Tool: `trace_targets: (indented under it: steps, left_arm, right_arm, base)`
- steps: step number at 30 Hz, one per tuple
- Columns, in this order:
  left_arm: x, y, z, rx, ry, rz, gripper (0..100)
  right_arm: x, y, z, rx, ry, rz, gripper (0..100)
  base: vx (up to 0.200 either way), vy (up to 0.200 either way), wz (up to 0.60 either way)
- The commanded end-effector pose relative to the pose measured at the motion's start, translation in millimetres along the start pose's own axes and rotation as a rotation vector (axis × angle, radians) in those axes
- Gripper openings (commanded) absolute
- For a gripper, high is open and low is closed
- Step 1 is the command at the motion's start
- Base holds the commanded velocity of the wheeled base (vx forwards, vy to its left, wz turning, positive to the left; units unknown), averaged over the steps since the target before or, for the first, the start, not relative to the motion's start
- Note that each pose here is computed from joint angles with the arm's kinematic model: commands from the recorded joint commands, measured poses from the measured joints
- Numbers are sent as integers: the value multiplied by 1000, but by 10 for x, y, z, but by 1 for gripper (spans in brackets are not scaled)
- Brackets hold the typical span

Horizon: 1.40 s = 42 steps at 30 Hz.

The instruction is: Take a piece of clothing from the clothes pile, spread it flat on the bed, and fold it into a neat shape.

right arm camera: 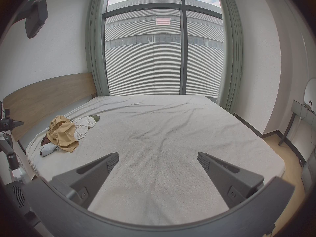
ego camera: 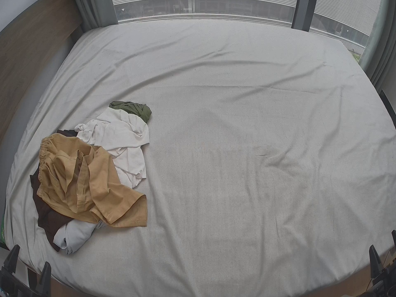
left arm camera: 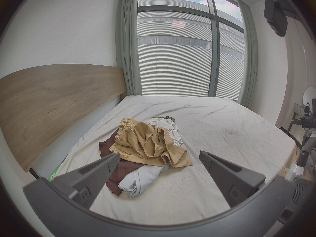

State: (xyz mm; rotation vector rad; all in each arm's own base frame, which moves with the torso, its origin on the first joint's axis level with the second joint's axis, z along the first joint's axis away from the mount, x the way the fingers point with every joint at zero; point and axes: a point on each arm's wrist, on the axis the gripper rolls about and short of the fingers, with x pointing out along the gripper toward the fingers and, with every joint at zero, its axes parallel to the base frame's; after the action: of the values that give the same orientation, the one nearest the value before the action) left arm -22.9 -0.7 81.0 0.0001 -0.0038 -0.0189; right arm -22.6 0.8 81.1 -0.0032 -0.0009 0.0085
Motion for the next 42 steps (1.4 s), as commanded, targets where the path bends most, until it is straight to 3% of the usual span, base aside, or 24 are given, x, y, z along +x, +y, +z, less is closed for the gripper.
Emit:
trace_targets:
  steps: [1, 22, 23, 25, 26, 28, 34, 42]
  left_arm:
    - [1, 0, -52, 0, 1, 1, 100]
    - [1, 0, -52, 0, 1, 2, 100]
    - [1, 0, -52, 0, 1, 2, 100]
    - [1, 0, -52, 0, 1, 2, 100]
    - [1, 0, -52, 0, 1, 2, 100]
    - [1, 0, -52, 2, 1, 2, 100]
    - [1, 0, -52, 2, 1, 1, 100]
    - [1, 0, -52, 3, 1, 1, 100]
  right_arm:
    - [13, 1, -48, -4, 18, 5, 100]
    - [-3, 4, -31, -24, -21, 22, 100]
    - [-17, 6, 35, -25, -59, 24, 100]
    - [-66, 15, 492, -32, -209, 28, 100]
    - [-49, 16, 580, -33, -212, 30, 100]
    - [111, 12, 766, -30, -139, 57, 100]
    - [314, 12, 710, -17, -5, 117, 100]
    - [621, 31, 964, -14, 28, 164, 100]
  base:
    - [0, 0, 0]
    - [0, 0, 0]
    - [0, 0, 0]
    - [0, 0, 0]
    - [0, 0, 0]
    - [0, 0, 0]
    - [0, 0, 0]
    - [0, 0, 0]
